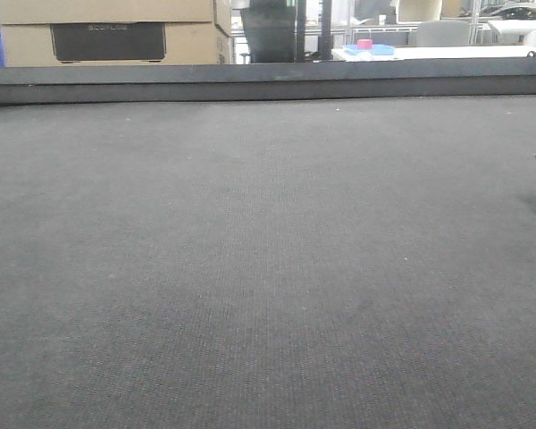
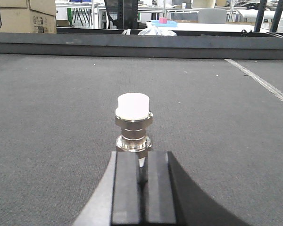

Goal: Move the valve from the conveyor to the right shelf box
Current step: 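Lower both open grippers toward the two white-and-chrome valves on the conveyor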

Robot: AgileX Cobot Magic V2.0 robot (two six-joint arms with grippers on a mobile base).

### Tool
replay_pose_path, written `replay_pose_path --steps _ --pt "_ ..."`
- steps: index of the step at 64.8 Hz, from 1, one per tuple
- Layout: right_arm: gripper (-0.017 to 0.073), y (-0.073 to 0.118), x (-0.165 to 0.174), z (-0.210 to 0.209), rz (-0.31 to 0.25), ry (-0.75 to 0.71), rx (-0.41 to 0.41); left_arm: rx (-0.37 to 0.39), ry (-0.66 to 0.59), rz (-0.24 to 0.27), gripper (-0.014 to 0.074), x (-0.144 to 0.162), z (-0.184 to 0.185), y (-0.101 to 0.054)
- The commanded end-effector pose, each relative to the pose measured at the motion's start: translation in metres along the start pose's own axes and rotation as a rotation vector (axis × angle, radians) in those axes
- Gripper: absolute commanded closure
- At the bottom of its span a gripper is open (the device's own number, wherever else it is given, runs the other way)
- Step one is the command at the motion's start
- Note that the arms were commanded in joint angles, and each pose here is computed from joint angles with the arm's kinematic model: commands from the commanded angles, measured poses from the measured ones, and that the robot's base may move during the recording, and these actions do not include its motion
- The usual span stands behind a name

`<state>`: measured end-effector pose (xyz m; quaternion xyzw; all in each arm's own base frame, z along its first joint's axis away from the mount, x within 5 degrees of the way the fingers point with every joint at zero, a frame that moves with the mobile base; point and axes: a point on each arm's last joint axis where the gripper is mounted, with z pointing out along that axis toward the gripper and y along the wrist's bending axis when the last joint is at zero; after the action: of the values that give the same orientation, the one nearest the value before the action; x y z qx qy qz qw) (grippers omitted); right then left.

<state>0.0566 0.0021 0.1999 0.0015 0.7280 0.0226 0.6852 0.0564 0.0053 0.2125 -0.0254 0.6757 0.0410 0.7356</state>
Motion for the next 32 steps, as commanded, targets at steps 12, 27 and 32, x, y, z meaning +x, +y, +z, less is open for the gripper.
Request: replay_pose_path --steps 12,27,32 --pt "0.0722 0.0 -0.0021 -0.0003 0.002 -0.024 0.0 -0.006 -0.025 -0.012 0.0704 -0.0029 -0.0004 0.0004" --pt "0.0722 0.0 -0.0021 -0.0003 0.002 -0.024 0.0 -0.006 -0.025 -0.012 0.0704 -0.0029 -0.0004 0.0004" --pt "0.0722 -0.0001 -0.0032 -0.0003 0.002 -0.036 0.001 -0.006 -0.028 -0.012 0.0704 -0.0032 -0.0004 0.0005"
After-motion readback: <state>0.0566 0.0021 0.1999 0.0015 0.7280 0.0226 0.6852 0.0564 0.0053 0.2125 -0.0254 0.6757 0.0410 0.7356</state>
